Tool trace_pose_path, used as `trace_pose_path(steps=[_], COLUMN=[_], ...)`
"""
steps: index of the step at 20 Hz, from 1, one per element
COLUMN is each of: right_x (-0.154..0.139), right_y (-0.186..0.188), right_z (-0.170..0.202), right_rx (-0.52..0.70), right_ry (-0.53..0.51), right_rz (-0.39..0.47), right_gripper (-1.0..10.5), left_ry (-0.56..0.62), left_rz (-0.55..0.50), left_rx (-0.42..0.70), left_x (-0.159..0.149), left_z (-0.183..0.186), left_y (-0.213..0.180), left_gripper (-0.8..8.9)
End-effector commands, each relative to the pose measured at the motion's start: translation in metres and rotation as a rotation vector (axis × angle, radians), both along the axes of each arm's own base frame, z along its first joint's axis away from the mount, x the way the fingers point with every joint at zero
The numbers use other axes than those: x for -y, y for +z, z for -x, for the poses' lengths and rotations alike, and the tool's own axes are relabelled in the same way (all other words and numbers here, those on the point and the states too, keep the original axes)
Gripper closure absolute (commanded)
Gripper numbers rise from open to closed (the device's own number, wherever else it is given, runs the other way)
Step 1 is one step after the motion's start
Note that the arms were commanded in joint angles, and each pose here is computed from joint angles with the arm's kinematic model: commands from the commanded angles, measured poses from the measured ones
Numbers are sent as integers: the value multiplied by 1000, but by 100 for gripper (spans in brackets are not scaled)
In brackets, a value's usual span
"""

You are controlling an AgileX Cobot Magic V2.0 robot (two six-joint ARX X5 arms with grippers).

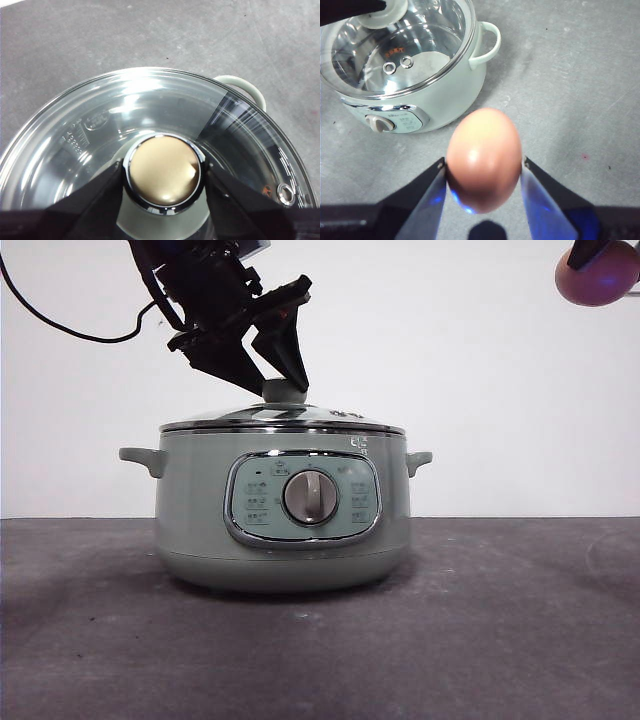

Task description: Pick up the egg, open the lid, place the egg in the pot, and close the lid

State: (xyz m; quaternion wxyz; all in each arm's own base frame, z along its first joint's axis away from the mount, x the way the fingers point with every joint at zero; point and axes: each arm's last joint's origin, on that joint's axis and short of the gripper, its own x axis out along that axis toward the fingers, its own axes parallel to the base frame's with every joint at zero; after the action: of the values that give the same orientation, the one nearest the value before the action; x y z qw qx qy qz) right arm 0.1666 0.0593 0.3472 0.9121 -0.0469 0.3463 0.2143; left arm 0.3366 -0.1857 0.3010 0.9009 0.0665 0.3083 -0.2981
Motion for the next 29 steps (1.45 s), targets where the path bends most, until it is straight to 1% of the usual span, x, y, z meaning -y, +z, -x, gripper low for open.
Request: trace_pose_path(steps=[1,10,18,21,25,27,29], right_x=[0,0,0,-2,-14,-26,-43], right_y=[1,1,2,5,6,2,-1], right_z=[0,0,0,-4,-18,-30,-46], right_rx=[6,5,12,58,92,103,80], right_ry=[-4,-4,-4,-3,52,85,121], right_rz=[-11,-11,-14,-34,-99,-107,-100], right_gripper=[963,963,963,963,964,964,965], left_ry=[-11,-8,5,19,43,52,54], left_rz=[0,20,70,89,114,117,112], left_rx=[0,37,139,182,246,274,295], left_x=[2,0,-14,-29,-61,-78,-92], left_z=[-1,3,22,42,88,115,143], left_y=[-2,9,47,72,113,130,141], left_gripper=[822,822,822,822,822,822,822])
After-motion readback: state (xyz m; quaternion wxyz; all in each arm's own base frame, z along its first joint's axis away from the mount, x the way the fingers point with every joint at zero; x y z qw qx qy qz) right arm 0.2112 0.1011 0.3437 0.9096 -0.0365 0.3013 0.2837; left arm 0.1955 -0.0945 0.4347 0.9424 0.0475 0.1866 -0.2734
